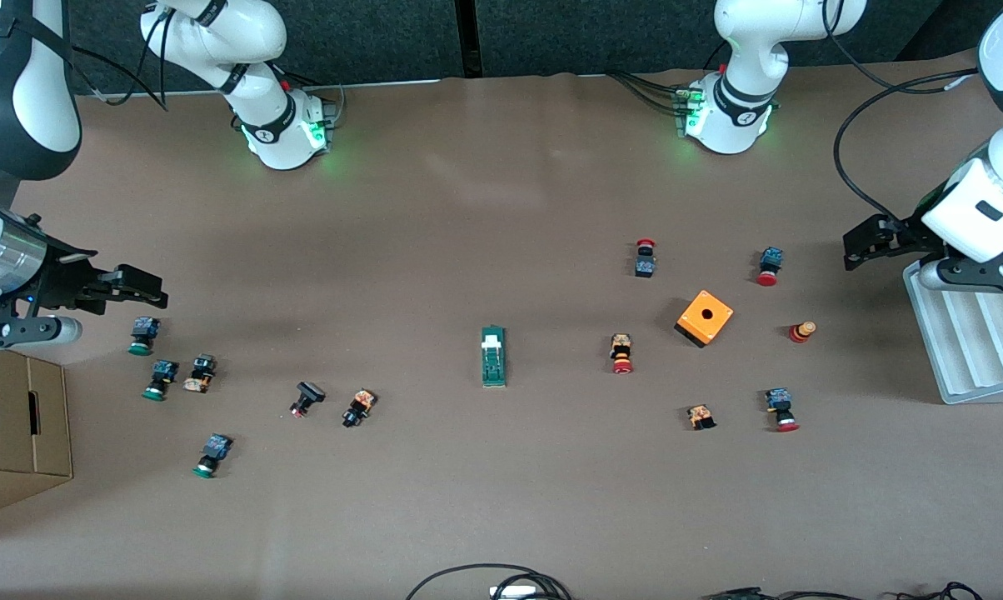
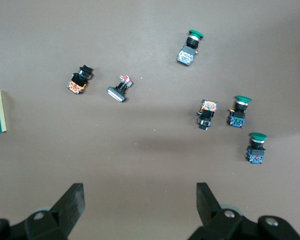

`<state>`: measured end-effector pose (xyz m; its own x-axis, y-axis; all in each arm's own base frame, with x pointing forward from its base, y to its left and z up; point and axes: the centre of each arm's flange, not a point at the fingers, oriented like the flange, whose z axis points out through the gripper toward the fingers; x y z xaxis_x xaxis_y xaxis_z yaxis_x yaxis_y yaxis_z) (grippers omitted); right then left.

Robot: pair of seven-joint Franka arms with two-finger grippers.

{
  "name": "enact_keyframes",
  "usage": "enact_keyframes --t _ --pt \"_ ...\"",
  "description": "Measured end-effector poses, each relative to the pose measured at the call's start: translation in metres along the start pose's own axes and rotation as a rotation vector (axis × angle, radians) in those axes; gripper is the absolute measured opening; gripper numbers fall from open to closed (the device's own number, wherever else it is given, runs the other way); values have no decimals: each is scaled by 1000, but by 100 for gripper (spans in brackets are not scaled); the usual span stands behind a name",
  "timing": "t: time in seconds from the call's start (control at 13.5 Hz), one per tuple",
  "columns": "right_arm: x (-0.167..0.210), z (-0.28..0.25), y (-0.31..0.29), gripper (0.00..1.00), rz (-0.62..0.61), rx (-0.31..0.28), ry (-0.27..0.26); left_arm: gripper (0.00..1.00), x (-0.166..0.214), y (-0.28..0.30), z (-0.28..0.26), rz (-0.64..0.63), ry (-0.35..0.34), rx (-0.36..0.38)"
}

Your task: Close load switch with both arms

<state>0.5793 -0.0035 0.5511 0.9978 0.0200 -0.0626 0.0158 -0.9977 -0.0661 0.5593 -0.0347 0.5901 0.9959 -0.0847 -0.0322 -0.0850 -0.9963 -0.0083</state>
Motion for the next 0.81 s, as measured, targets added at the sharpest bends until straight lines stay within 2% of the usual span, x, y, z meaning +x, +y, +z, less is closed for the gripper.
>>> enact_keyframes --t 0.52,0.81 --pt "1 1 0 100 0 0 -2 100 7 48 16 60 -34 -3" --pt "1 1 0 100 -1 0 -2 100 14 142 42 153 -32 -13"
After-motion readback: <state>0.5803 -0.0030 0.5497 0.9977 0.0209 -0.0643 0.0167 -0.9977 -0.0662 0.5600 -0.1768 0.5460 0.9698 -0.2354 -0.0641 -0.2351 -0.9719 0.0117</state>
